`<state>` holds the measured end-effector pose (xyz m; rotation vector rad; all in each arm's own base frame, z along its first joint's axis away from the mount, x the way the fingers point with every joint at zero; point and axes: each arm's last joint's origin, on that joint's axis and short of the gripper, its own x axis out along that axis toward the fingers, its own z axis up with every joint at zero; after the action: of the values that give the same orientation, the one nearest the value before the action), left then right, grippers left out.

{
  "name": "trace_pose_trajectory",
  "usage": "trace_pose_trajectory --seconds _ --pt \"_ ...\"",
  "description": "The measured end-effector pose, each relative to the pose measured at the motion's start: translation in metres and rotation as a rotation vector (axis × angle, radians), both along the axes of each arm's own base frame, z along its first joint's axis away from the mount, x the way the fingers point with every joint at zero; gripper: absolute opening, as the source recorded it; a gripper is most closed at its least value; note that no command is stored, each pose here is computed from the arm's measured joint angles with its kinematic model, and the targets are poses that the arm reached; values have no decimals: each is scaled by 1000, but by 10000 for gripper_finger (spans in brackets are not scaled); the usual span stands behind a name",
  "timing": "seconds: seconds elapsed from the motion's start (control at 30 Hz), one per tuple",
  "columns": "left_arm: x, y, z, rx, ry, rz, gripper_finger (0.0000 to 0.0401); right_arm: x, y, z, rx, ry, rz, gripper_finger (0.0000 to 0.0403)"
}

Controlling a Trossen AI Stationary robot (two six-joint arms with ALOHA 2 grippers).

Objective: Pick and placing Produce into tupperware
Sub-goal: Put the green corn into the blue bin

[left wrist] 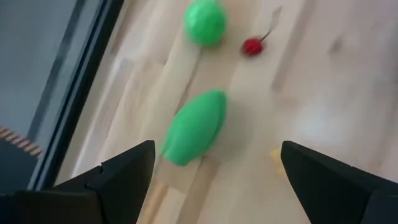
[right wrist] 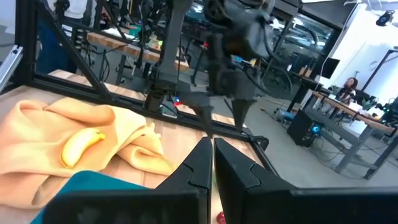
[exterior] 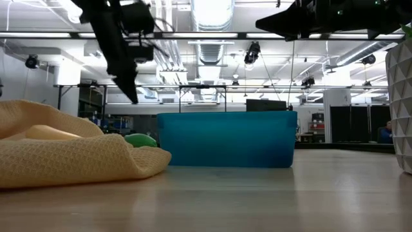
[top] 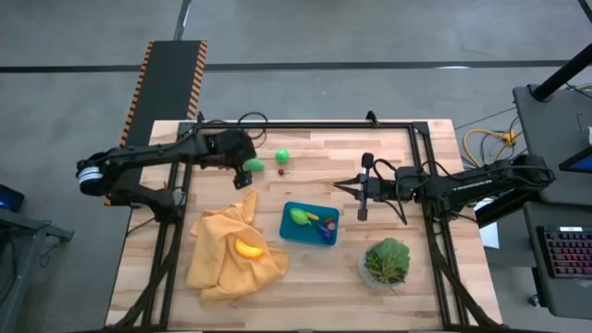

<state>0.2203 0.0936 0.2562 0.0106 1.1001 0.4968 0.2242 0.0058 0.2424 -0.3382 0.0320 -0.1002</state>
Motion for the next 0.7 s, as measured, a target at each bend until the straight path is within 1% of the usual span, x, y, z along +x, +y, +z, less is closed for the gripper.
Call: trace_pose_trajectory --seconds 0.07,0.17,0.2,0.27,0.4,0.53,0.7 --pt "-2 10 -6 -27 29 -6 333 0 0 0 0 3 2 9" --pt "0 19 -13 -110 38 -94 328 0 0 -2 -2 16 2 9" --pt "1 20 -15 -114 49 -123 324 0 0 -2 -1 16 2 9" --pt "5 21 -20 -103 82 -173 315 0 0 -1 0 14 -1 9" --pt "11 25 -30 -100 145 -233 300 0 0 -1 -1 14 -1 9" --pt "18 30 -42 -48 211 -243 297 0 0 -1 -1 14 -1 9" --pt "28 35 -56 -36 238 -285 297 0 0 -1 3 14 -6 9"
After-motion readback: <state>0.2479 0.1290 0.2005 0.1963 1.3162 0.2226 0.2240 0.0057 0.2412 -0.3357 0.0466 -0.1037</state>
